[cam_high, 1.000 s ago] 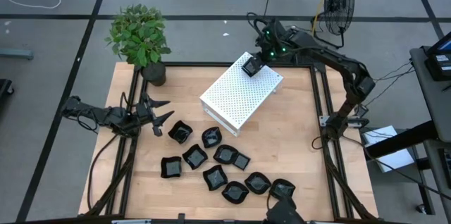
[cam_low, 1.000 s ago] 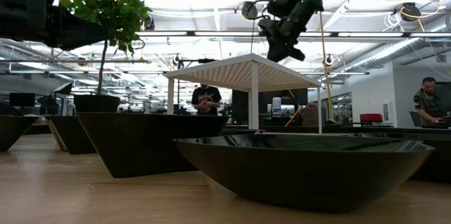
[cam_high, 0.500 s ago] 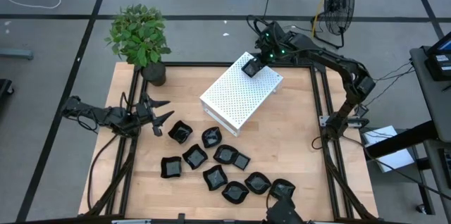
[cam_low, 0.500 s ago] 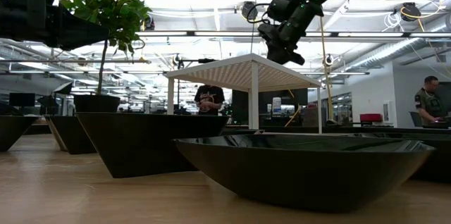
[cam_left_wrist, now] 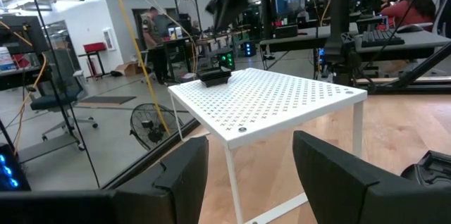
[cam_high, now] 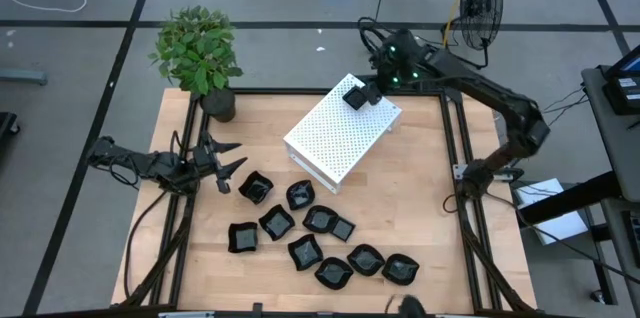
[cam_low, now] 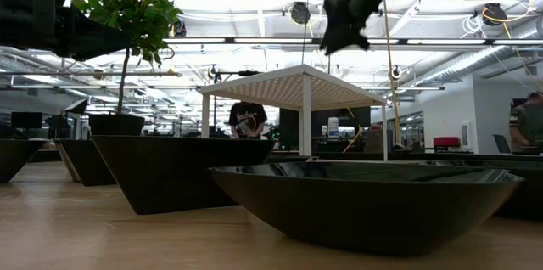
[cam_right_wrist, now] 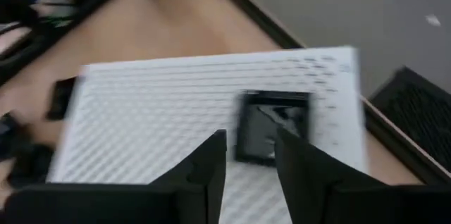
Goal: Pick & Place Mini shaped plates
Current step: Stack the black square plate on top of the black square plate on the shelf
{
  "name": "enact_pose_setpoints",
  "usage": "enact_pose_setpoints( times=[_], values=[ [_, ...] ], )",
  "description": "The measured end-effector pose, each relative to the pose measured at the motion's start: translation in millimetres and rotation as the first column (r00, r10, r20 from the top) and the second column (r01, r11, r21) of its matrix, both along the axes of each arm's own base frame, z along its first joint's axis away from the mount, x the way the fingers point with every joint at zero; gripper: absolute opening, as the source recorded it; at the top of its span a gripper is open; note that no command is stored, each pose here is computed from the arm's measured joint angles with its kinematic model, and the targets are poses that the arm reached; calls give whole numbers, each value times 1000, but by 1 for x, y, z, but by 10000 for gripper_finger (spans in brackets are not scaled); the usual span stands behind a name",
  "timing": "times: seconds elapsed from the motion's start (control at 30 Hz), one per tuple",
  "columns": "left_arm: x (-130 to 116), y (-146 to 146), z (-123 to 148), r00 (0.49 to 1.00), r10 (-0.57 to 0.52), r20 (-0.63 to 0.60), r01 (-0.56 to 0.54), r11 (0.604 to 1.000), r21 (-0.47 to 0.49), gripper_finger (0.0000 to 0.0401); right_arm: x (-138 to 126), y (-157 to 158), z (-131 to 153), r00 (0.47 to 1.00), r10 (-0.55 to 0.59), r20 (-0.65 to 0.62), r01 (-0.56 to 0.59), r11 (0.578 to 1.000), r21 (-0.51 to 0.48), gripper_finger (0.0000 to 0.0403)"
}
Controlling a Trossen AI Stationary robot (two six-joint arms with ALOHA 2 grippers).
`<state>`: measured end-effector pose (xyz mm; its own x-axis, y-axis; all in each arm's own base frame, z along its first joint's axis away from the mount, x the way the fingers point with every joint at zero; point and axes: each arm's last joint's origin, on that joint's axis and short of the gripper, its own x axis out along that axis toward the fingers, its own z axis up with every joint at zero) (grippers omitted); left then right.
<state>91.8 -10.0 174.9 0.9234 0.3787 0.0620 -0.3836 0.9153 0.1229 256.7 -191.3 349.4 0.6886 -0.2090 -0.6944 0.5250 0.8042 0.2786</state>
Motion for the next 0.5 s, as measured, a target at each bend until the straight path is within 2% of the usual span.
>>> enact_pose_setpoints(
  times=[0.13,0.23,0.3,0.4,0.5],
  values=[
    [0,0,0,1000,0,0,0,1000,0,212,5,48,17,990,135,40,-134,991,-26,113],
    [0,0,0,1000,0,0,0,1000,0,212,13,97,19,954,280,102,-277,960,-48,114],
    [0,0,0,1000,0,0,0,1000,0,212,17,133,15,908,388,159,-382,922,-71,114],
    [0,0,0,1000,0,0,0,1000,0,212,20,186,1,809,531,253,-523,846,-105,114],
    [0,0,0,1000,0,0,0,1000,0,212,19,233,-16,736,600,313,-596,794,-119,114]
  ],
)
